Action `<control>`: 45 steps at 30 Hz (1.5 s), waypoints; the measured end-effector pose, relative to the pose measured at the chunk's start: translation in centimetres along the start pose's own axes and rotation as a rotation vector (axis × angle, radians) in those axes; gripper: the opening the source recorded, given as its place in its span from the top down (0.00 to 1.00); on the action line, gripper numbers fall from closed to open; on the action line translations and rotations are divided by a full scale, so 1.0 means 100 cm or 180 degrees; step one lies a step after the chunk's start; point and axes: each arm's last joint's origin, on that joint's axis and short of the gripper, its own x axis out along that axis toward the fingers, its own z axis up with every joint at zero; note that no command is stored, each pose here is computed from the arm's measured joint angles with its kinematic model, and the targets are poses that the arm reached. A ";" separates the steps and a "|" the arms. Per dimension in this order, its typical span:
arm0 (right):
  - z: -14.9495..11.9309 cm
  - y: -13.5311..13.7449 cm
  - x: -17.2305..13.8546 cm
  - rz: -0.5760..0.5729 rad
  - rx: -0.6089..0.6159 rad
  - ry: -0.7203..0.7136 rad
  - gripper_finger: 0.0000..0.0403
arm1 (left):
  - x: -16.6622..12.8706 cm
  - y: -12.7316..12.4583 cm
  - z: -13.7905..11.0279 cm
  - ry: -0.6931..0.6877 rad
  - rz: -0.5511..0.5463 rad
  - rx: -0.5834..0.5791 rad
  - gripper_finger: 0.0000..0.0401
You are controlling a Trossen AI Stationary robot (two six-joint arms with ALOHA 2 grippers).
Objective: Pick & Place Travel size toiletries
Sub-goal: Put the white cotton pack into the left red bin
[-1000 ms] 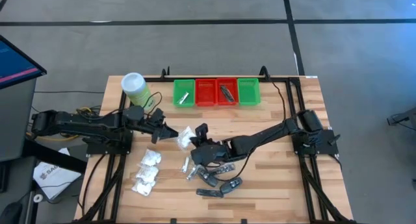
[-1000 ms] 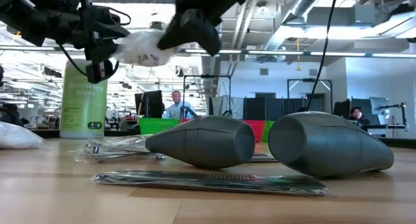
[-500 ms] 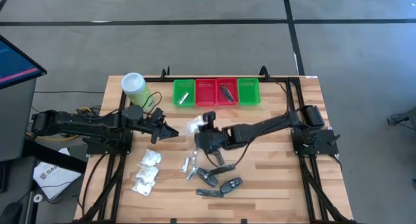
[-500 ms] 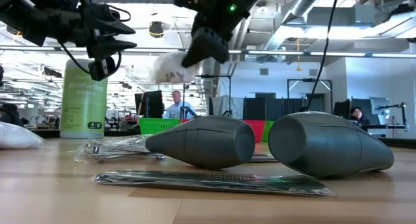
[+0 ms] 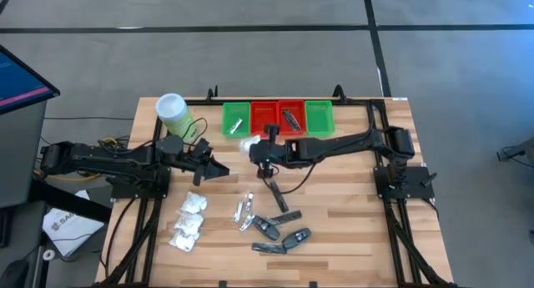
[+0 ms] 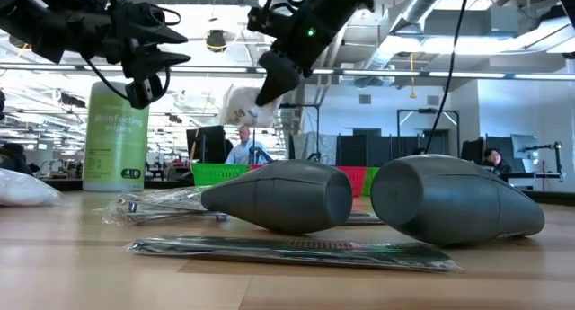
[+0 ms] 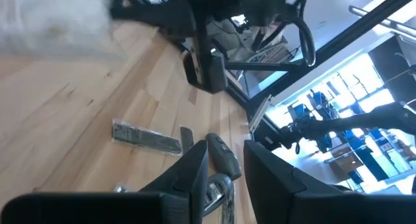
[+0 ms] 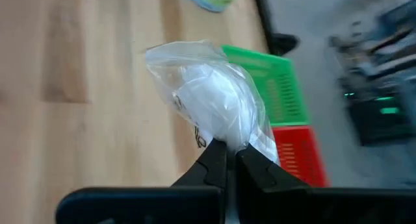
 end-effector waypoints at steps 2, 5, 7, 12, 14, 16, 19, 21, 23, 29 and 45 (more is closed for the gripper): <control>0.000 -0.006 -0.001 0.0153 0.0114 -0.0050 1.00 | 0.000 0.000 0.000 -0.0007 -0.0006 0.0004 0.77; 0.005 -0.021 -0.008 0.0223 0.0265 -0.0210 1.00 | 0.000 0.000 0.001 -0.0017 -0.0016 0.0008 0.77; 0.009 -0.031 -0.014 0.0283 0.0338 -0.0348 1.00 | 0.000 -0.001 0.001 -0.0023 -0.0021 0.0010 0.77; 0.011 -0.053 -0.030 0.0799 0.0631 -0.0750 1.00 | 0.000 -0.001 0.001 -0.0034 -0.0031 0.0014 0.77; 0.004 -0.055 -0.032 0.0987 0.0729 -0.0942 1.00 | 0.000 -0.001 0.001 -0.0046 -0.0042 0.0019 0.77; -0.008 -0.058 -0.033 0.1044 0.0844 -0.1080 1.00 | 0.000 -0.002 0.002 -0.0054 -0.0051 0.0024 0.77; -0.027 -0.065 -0.034 0.1042 0.1140 -0.1347 1.00 | 0.000 -0.002 0.002 -0.0069 -0.0062 0.0080 0.77; -0.040 -0.070 -0.031 0.1053 0.1374 -0.1552 1.00 | 0.000 -0.002 0.002 -0.0078 -0.0068 0.0114 0.77; -0.054 -0.074 -0.026 0.1068 0.1633 -0.1695 1.00 | 0.000 -0.002 0.003 -0.0112 -0.0041 0.0118 0.77; -0.085 -0.086 0.006 0.1138 0.2252 -0.1730 1.00 | 0.000 -0.002 0.005 -0.0268 0.0072 0.0233 0.77; -0.142 -0.107 0.091 0.1171 0.3206 -0.1901 1.00 | 0.000 -0.001 0.006 -0.0385 0.0169 0.0322 0.77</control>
